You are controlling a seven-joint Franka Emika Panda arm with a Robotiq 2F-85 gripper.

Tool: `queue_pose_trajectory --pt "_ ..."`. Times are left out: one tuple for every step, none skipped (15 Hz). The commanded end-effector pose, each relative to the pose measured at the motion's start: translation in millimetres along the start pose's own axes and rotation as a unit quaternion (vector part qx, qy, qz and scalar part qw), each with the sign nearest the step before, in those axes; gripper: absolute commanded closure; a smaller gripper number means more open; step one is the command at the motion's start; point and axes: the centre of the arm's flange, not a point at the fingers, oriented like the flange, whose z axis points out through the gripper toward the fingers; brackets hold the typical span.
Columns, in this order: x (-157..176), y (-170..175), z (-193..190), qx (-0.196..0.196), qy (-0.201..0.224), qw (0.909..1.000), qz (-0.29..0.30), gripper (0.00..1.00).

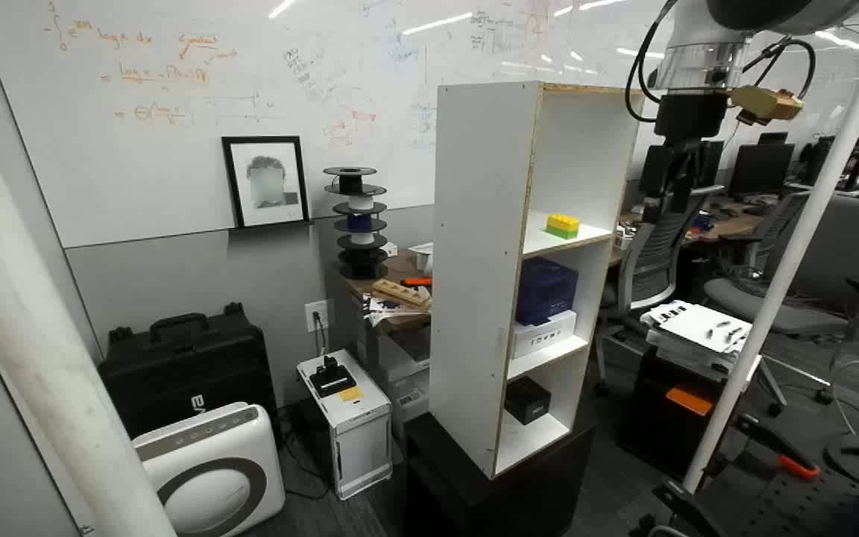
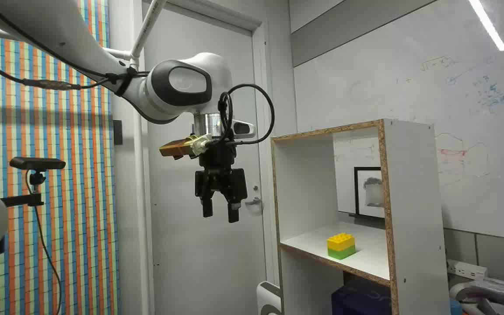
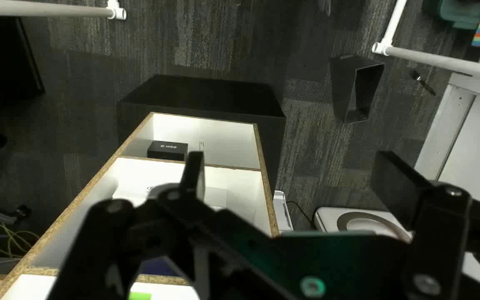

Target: Put the yellow and green object on top of the shelf

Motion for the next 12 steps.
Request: queue_pose_trajectory --pt "1 0 -2 0.0 0.002 1.0 0.0 0.0" --pt "2 1 -5 -0.001 0.006 1.0 0.0 0.0" --pt "2 1 -7 -0.001 0.008 1.0 0.001 0.0" --pt "2 1 -8 -0.001 0.009 1.0 0.001 0.0" --pt "2 1 -8 -0.001 0.009 1.0 0.001 0.0" --pt "2 1 -8 -0.001 0.009 1.0 0.001 0.0" --pt "2 1 -8 -0.001 0.009 1.0 0.001 0.0" --pt "2 1 -8 -0.001 0.009 1.0 0.001 0.0" --pt "2 1 -8 -0.001 0.009 1.0 0.001 0.0" --pt "5 2 -8 0.006 0.045 0.9989 -0.007 0.0" --pt "10 6 -7 0.008 0.061 0.9981 -0.008 0.0" --pt "19 13 -6 0.011 0.083 0.9964 -0.004 0.0"
